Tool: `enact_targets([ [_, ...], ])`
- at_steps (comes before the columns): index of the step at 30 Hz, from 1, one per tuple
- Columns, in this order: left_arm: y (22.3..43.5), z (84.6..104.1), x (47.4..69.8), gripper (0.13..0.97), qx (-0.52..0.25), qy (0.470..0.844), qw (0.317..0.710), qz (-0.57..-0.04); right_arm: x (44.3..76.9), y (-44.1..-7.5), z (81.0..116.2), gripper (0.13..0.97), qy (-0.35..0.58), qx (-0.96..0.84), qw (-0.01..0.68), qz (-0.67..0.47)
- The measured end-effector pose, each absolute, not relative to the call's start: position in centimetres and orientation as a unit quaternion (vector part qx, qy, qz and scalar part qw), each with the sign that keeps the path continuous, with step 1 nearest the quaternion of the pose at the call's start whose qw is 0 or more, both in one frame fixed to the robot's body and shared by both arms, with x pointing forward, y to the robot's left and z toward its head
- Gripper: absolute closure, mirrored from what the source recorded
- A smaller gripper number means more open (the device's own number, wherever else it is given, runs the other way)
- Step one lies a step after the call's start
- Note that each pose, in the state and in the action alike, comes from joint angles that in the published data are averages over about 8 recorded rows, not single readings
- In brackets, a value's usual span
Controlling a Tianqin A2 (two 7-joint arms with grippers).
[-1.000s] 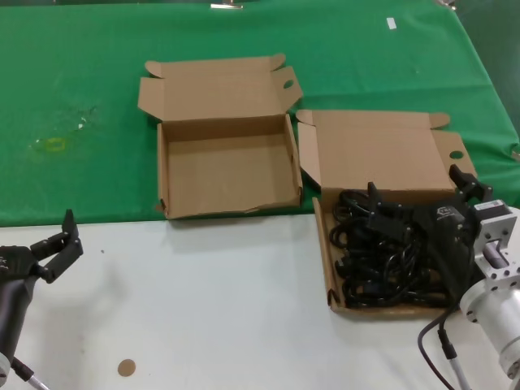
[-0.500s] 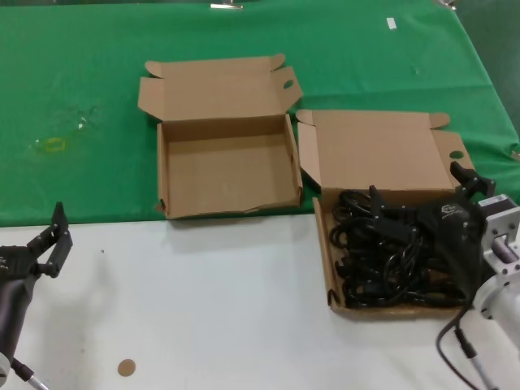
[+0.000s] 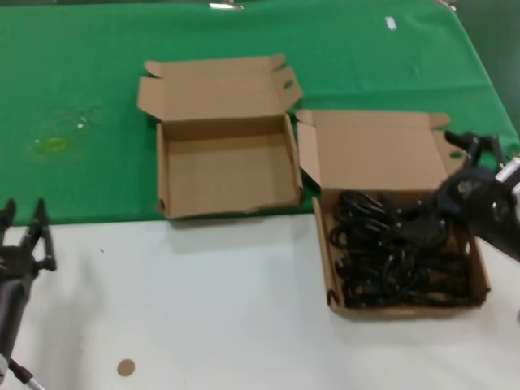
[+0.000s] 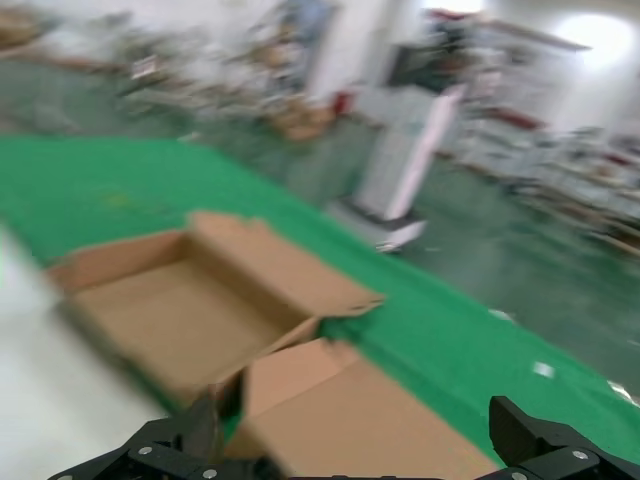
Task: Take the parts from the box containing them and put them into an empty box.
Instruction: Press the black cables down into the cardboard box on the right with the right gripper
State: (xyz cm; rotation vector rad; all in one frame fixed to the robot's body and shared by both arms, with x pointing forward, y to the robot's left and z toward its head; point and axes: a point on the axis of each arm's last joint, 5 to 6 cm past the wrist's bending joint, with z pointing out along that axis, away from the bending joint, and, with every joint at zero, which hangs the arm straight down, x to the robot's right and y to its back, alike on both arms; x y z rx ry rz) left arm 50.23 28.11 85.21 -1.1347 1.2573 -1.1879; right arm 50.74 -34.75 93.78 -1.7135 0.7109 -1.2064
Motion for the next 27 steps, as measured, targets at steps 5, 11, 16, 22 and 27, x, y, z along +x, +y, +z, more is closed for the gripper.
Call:
enact_targets([
  [5, 28.1, 85.2, 50.2, 0.792, -0.471, 0.522, 0.511, -0.494, 51.2, -36.9, 96.6, 0.13, 0.202, -0.766, 0.402, -0.459],
  [11, 28.1, 85.2, 50.2, 0.885, -0.471, 0.522, 0.511, -0.494, 52.1, -39.2, 100.1, 0.13, 0.11, -0.833, 0.327, -0.433],
  [16, 28.1, 85.2, 50.2, 0.919, -0.471, 0.522, 0.511, -0.494, 52.9, -40.6, 102.5, 0.13, 0.044, -0.868, 0.271, -0.414],
  [22, 28.1, 85.2, 50.2, 0.952, -0.471, 0.522, 0.511, -0.494, 53.6, -41.4, 104.6, 0.13, -0.04, -0.901, 0.217, -0.374],
  [27, 28.1, 85.2, 50.2, 0.952, -0.471, 0.522, 0.511, -0.494, 54.4, -41.4, 105.8, 0.13, -0.112, -0.917, 0.175, -0.34],
])
